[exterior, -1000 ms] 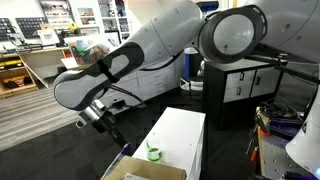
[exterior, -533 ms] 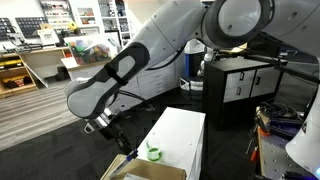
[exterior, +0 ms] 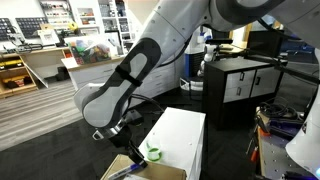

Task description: Remove the blue marker from the clear cup and place it on the brown box

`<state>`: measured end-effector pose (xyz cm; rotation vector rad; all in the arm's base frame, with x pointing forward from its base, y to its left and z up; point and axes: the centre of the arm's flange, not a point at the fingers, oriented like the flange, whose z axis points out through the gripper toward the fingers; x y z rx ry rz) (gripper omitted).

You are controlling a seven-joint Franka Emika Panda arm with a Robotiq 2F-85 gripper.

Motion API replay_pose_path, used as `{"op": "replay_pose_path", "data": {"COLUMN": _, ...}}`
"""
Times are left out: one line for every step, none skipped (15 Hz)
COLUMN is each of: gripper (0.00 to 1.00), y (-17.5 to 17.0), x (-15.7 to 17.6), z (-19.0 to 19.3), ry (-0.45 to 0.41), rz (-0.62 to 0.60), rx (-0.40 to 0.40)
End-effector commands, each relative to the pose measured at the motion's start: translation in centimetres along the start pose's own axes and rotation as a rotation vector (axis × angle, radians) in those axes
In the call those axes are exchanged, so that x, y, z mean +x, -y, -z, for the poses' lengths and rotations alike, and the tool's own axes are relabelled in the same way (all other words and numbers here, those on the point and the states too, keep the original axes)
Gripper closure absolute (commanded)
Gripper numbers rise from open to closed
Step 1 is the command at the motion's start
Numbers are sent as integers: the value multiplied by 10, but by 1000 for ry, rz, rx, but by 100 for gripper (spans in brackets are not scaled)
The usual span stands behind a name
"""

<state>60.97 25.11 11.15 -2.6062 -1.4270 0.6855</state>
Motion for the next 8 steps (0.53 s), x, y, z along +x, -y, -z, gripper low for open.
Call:
{"op": "replay_pose_path", "data": {"gripper": 19, "y": 47, "x": -63, "z": -7, "ry": 0, "rz": -33, "rx": -29}}
{"op": "replay_pose_path", "data": {"gripper": 12, "y": 50, "x": -66, "z": -7, "ry": 6, "rz": -43, "rx": -31}}
{"op": "replay_pose_path", "data": {"gripper": 5, "y": 15, "x": -15, "z": -6, "ry": 16, "rz": -12, "rx": -5}}
{"op": "replay_pose_path", "data": {"gripper": 25, "y": 18, "x": -18, "z": -6, "ry": 19, "rz": -11, "rx": -5}}
{"op": "replay_pose_path", "data": {"gripper": 18, "y": 19, "x": -17, "z": -6, "ry": 18, "rz": -10, "rx": -5}}
{"op": "replay_pose_path", "data": {"gripper": 11, "y": 18, "x": -16, "z": -7, "ry": 17, "rz": -9, "rx": -4}}
{"op": "replay_pose_path", "data": {"gripper": 6, "y": 17, "x": -15, "z": -9, "ry": 18, "rz": -9, "rx": -2}}
{"op": "replay_pose_path", "data": {"gripper": 5, "y": 17, "x": -15, "z": -10, "ry": 19, "rz": -9, "rx": -1}}
